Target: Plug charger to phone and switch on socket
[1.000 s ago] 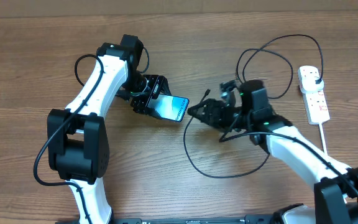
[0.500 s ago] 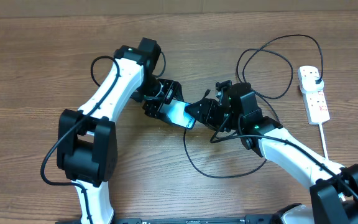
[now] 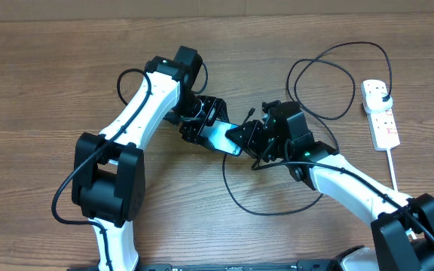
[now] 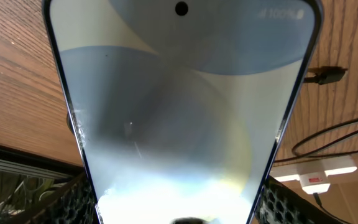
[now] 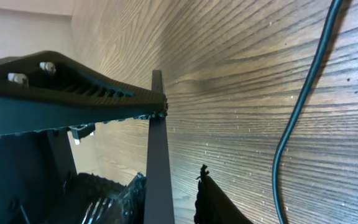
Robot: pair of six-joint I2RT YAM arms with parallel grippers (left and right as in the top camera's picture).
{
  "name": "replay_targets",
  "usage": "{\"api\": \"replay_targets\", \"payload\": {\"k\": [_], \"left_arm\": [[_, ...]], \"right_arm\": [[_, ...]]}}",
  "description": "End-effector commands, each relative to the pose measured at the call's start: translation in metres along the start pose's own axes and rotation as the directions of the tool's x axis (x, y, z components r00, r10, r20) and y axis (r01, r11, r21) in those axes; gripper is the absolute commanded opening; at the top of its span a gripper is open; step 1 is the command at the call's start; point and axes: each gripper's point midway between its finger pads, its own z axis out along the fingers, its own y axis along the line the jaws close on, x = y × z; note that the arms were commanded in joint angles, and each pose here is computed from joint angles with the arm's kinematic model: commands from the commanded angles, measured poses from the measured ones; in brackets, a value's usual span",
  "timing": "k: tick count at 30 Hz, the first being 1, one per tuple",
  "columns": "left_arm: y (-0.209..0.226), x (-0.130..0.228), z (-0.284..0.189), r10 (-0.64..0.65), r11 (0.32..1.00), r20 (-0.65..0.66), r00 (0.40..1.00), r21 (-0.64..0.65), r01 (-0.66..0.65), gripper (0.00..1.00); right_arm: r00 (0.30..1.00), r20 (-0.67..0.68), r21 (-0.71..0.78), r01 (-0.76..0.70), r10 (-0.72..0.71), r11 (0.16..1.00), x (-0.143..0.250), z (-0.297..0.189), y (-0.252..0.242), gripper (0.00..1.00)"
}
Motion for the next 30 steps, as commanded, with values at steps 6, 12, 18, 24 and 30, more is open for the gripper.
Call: {"api": "replay_targets", "payload": {"k": [6,12,18,24,30], "left_arm": [[-0.011,0.021,-0.007,-0.002,0.999,-0.084,0.996,0.042,0.005,0.75],[-0.012,0.024,-0.007,0.004,0.999,-0.105,0.994,0.044,0.001,0.75],[-0.012,0.024,-0.007,0.004,0.999,-0.105,0.994,0.045,0.001,0.75],[-0.012,0.024,-0.007,0.003,0.999,-0.105,0.994,0.045,0.002,0.88],[-0.012,0.024,-0.007,0.003,0.999,-0.105,0.995,0.045,0.002,1.0]], "right_arm": [[0.999,0.039,-0.002,0.008,-0.008,1.0,-0.003,0.005,0.011,0.24],[0.999,0.042,-0.001,0.009,-0.009,1.0,-0.004,0.005,0.011,0.17],[0.999,0.042,-0.001,0.009,-0.009,1.0,-0.004,0.005,0.011,0.13],[0.999,0.042,-0.001,0.008,-0.008,1.0,-0.003,0.005,0.011,0.11],[0.999,0.048,0.0,0.003,-0.003,1.0,-0.007,0.004,0.01,0.03]]}}
